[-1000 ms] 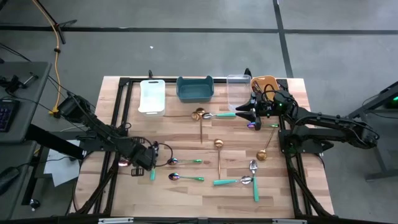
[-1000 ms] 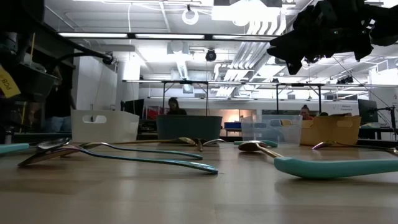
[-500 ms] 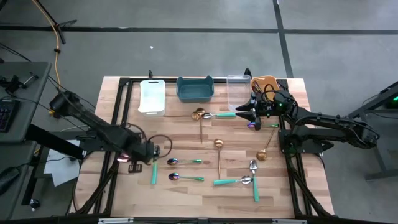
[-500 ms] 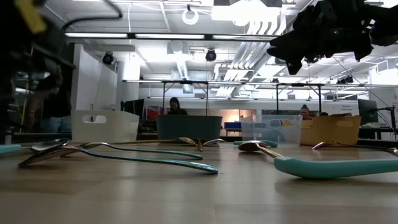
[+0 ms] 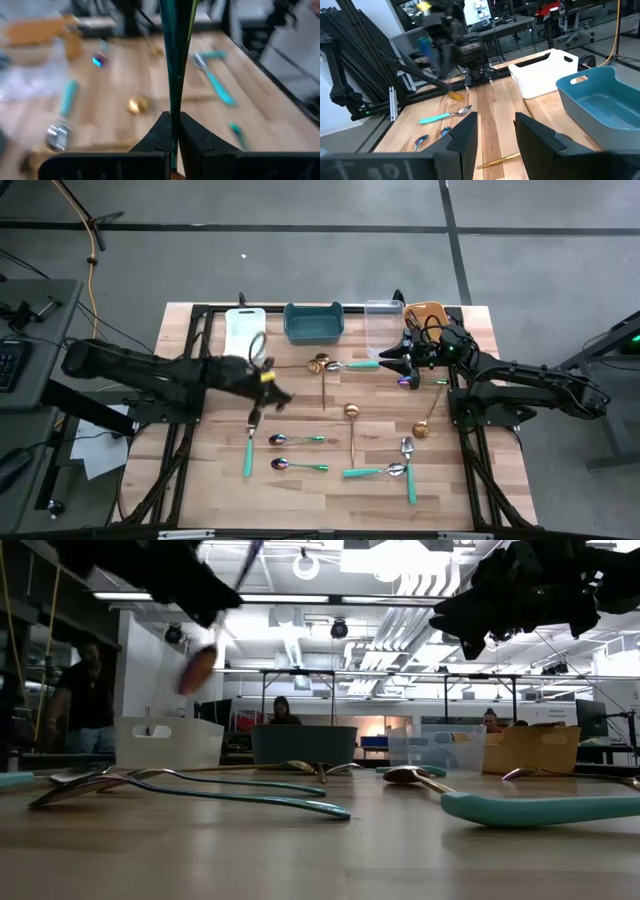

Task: Sort silverware by color (type)
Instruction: Put the green spoon into the white bin

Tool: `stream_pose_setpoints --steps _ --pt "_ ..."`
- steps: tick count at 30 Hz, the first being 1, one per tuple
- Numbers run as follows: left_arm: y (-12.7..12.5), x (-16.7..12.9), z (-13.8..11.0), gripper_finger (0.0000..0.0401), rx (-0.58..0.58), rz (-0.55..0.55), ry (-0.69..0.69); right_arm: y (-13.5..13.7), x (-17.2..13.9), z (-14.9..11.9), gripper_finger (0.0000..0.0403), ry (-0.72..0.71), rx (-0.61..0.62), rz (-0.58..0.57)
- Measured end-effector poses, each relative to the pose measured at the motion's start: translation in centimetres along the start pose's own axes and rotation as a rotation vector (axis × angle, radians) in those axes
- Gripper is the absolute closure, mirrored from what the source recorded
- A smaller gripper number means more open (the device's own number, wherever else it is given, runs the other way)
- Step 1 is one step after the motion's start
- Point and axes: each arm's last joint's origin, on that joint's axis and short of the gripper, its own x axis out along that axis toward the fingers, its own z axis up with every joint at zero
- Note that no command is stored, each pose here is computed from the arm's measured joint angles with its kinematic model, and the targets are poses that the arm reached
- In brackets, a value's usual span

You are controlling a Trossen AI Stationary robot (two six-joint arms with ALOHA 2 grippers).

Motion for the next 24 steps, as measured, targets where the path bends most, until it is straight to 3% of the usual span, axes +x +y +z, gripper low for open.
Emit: stream_pose_setpoints --steps 5,10,14,24 --pt "3.7 -0.8 -2.2 0.0396 -0.003 0.113 -0.258 0.3 0.2 0.1 0.0277 -0.024 0.012 -0.02" --pt "4.9 -2.3 -2.7 0.0396 0.003 0.179 -0.475 0.8 0.5 0.4 0.0277 -0.065 -0.056 -0.05" --pt "5.0 -2.6 -2.7 0.0396 0.013 0.2 -0.505 1.4 0.6 0.7 0.0277 -0.105 -0.118 -0.035" --pt "5.0 -2.6 -2.8 0.0396 0.017 0.204 -0.499 1.6 0.7 0.7 0.0277 -0.115 -0.128 -0.053"
